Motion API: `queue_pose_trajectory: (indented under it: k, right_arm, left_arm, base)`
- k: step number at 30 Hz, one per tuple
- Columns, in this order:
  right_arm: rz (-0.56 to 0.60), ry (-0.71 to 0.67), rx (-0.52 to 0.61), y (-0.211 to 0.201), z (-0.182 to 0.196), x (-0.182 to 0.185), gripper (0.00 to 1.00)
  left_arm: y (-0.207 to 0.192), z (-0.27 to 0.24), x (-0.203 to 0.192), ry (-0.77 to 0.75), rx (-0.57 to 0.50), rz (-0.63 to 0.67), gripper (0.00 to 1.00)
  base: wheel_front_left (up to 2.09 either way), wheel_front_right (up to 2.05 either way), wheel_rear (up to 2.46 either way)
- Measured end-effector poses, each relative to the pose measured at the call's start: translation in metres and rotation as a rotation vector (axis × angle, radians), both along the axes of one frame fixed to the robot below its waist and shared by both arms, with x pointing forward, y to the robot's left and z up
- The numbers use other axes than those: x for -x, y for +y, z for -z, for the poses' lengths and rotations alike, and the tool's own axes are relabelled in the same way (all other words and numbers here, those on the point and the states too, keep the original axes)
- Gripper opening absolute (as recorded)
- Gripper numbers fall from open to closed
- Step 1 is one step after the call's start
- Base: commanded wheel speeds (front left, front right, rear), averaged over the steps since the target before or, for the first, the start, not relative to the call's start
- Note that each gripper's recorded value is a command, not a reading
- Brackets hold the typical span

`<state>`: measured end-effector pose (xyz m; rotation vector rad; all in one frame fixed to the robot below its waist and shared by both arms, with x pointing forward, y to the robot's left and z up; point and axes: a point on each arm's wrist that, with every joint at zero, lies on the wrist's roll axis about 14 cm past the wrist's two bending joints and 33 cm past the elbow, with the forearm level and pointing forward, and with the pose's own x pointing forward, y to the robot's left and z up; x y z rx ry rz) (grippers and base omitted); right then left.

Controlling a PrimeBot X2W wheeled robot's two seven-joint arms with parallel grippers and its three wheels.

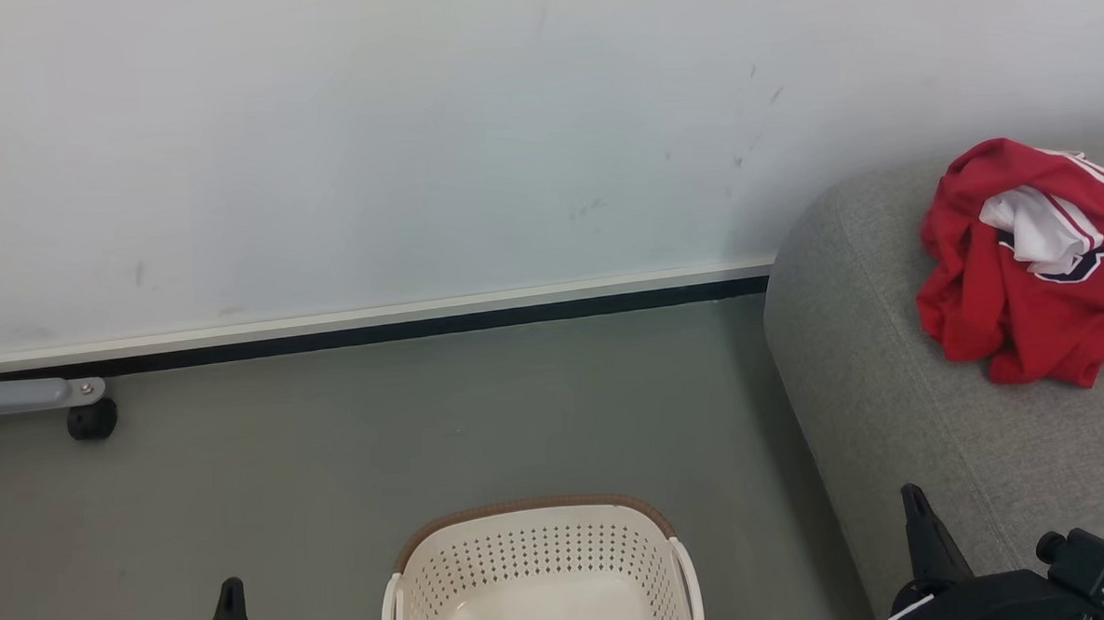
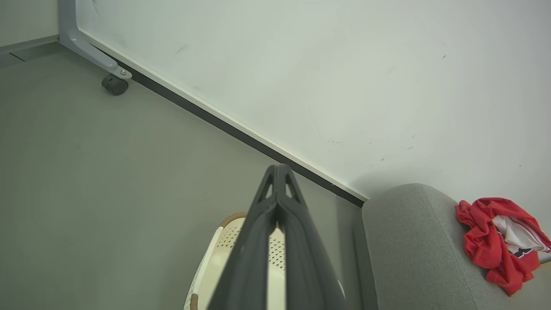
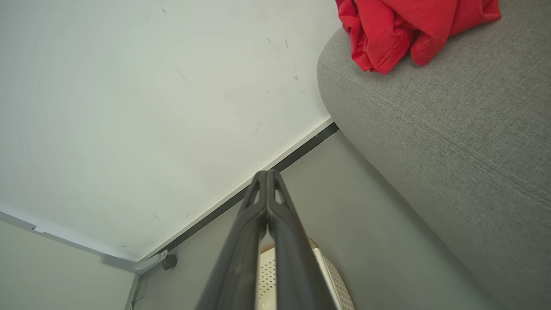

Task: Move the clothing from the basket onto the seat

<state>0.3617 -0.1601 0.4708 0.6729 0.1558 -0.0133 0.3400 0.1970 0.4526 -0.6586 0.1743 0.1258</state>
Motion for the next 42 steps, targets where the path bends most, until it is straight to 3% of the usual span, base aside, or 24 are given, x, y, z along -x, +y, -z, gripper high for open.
queue_pose_trajectory:
  k: [42]
  right_arm:
    - [0.115,0.007,-0.611,-0.029,-0.004,-0.015,0.00]
  left_arm:
    - [-0.005,-0.011,-0.026,-0.043,0.614,-0.049,0.00]
  base:
    - [0.00,0.00,0.00]
